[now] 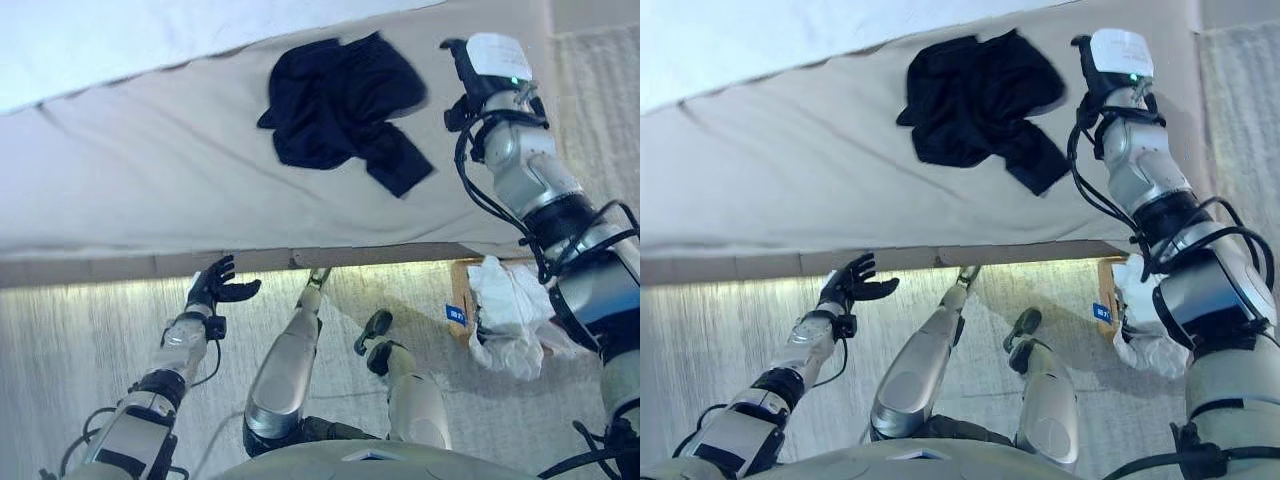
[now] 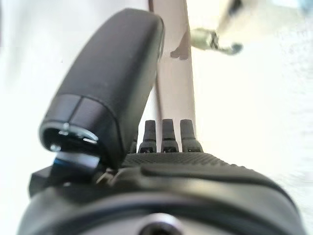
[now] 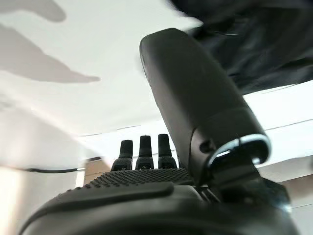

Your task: Pick up the clothes from the bed and place them into the basket

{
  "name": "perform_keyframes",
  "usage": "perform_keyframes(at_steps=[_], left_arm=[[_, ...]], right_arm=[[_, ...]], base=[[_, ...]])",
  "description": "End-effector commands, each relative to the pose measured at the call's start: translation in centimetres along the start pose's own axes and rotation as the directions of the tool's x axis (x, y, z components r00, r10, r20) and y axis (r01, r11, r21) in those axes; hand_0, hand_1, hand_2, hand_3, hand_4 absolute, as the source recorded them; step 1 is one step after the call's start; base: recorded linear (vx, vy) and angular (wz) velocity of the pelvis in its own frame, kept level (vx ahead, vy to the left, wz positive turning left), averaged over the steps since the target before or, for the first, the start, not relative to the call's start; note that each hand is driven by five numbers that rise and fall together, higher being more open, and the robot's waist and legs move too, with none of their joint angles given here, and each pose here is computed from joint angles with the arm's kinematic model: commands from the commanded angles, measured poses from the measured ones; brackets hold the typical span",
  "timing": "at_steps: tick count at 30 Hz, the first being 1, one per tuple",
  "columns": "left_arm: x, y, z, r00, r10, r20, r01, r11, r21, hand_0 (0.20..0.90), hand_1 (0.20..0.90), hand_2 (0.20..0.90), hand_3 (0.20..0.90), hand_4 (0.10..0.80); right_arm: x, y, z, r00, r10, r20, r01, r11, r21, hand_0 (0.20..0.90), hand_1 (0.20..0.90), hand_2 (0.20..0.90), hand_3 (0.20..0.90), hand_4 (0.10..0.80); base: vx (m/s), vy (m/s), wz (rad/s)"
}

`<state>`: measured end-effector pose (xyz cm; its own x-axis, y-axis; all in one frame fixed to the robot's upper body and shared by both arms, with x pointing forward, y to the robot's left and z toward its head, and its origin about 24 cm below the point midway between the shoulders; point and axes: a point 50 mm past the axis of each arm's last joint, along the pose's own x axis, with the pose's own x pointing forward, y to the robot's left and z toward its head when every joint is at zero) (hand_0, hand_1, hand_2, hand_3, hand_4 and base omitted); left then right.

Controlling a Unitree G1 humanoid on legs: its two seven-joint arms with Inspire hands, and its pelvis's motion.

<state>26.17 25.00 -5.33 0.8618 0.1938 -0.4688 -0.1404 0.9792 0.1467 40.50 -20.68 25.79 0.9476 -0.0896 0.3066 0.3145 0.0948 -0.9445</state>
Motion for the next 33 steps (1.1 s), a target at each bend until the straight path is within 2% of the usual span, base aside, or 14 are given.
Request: perform_keyframes(at_steps=[1, 7, 10, 12, 15, 16, 20, 24, 26, 28, 29, 30, 33], left_arm=[[-1.1, 2.1, -1.6, 0.998, 0.054, -0.015, -0.054, 0.998, -0.019, 0.9, 0.9, 0.9, 0.9, 0.8], [-1.9, 1.6, -2.0, 0.999, -0.017, 0.045, 0.019, 0.998, -0.06, 0.9, 0.9, 0.9, 0.9, 0.8], [-2.0, 1.1, -1.2, 0.992, -0.057, 0.11, 0.06, 0.998, -0.023, 0.9, 0.9, 0.9, 0.9, 0.8], [-2.1, 1.4, -0.4, 0.986, -0.061, 0.153, 0.063, 0.998, -0.009, 0.9, 0.9, 0.9, 0.9, 0.8], [-2.0, 1.6, 0.5, 0.979, -0.064, 0.191, 0.067, 0.998, -0.008, 0.9, 0.9, 0.9, 0.9, 0.8], [-1.9, 1.8, 1.1, 0.974, -0.065, 0.216, 0.069, 0.998, -0.009, 0.9, 0.9, 0.9, 0.9, 0.8], [-1.9, 2.0, 1.8, 0.968, -0.062, 0.241, 0.062, 0.998, 0.006, 0.9, 0.9, 0.9, 0.9, 0.8], [-1.9, 1.6, 1.8, 0.969, -0.063, 0.237, 0.054, 0.998, 0.042, 0.9, 0.9, 0.9, 0.9, 0.8], [-2.0, 1.5, 1.4, 0.971, -0.065, 0.23, 0.05, 0.996, 0.071, 0.9, 0.9, 0.9, 0.9, 0.8], [-1.9, 1.4, 0.9, 0.979, -0.058, 0.195, 0.043, 0.996, 0.081, 0.9, 0.9, 0.9, 0.9, 0.8], [-1.9, 1.4, 0.7, 0.981, -0.059, 0.187, 0.043, 0.995, 0.091, 0.9, 0.9, 0.9, 0.9, 0.8], [-1.9, 1.3, 0.2, 0.986, -0.059, 0.155, 0.038, 0.99, 0.136, 0.9, 0.9, 0.9, 0.9, 0.8], [-1.9, 1.6, -1.0, 0.994, -0.051, 0.091, 0.028, 0.97, 0.24, 0.9, 0.9, 0.9, 0.9, 0.8]], right_arm=[[0.8, -2.9, 1.9, 0.99, -0.142, 0.015, 0.142, 0.989, -0.035, 0.9, 0.9, 0.9, 0.9, 0.8], [1.4, -1.2, 1.4, 0.995, -0.057, -0.087, 0.057, 0.998, 0.005, 0.9, 0.9, 0.9, 0.9, 0.8], [1.5, -0.7, -0.3, 0.975, 0.061, -0.212, -0.059, 0.998, 0.017, 0.9, 0.9, 0.9, 0.9, 0.8], [1.1, 0.7, -2.5, 0.915, 0.223, -0.336, -0.212, 0.975, 0.068, 0.9, 0.9, 0.9, 0.9, 0.8], [0.9, 1.3, -3.5, 0.866, 0.332, -0.374, -0.335, 0.94, 0.06, 0.9, 0.9, 0.9, 0.9, 0.8], [1.1, 1.1, -3.6, 0.863, 0.35, -0.364, -0.349, 0.934, 0.069, 0.3, 0.3, 0.3, 0.2, 0.1], [1.5, 0.1, -2.7, 0.895, 0.319, -0.312, -0.308, 0.947, 0.088, 0.3, 0.3, 0.3, 0.2, 0.1], [2.2, -2.5, -0.7, 0.98, 0.029, -0.195, -0.005, 0.993, 0.12, 0.3, 0.3, 0.3, 0.2, 0.1], [2.3, -4.5, 0.4, 0.978, -0.16, -0.136, 0.181, 0.972, 0.152, 0.3, 0.3, 0.3, 0.2, 0.1], [1.8, -6.7, 1.7, 0.935, -0.344, -0.086, 0.354, 0.915, 0.194, 0.3, 0.3, 0.3, 0.2, 0.1], [1.7, -7.2, 1.9, 0.92, -0.385, -0.074, 0.392, 0.897, 0.203, 0.3, 0.3, 0.3, 0.2, 0.1], [1.2, -8.7, 2.3, 0.869, -0.492, -0.053, 0.49, 0.84, 0.231, 0.3, 0.3, 0.3, 0.2, 0.1], [-0.2, -11.8, 2.1, 0.751, -0.657, -0.056, 0.643, 0.71, 0.288, 0.3, 0.3, 0.3, 0.2, 0.1]], base=[[0.063, 0.119, 0.45], [0.0, 0.083, 0.27], [-0.078, -0.003, 0.2], [-0.055, -0.059, 0.04], [-0.03, -0.117, -0.02], [-0.014, -0.126, 0.07], [-0.024, -0.1, 0.15], [-0.026, -0.11, -0.11], [-0.042, -0.146, -0.12], [-0.043, -0.14, -0.18], [-0.031, -0.137, -0.27], [-0.01, -0.099, -0.33], [-0.002, -0.14, -0.35]])
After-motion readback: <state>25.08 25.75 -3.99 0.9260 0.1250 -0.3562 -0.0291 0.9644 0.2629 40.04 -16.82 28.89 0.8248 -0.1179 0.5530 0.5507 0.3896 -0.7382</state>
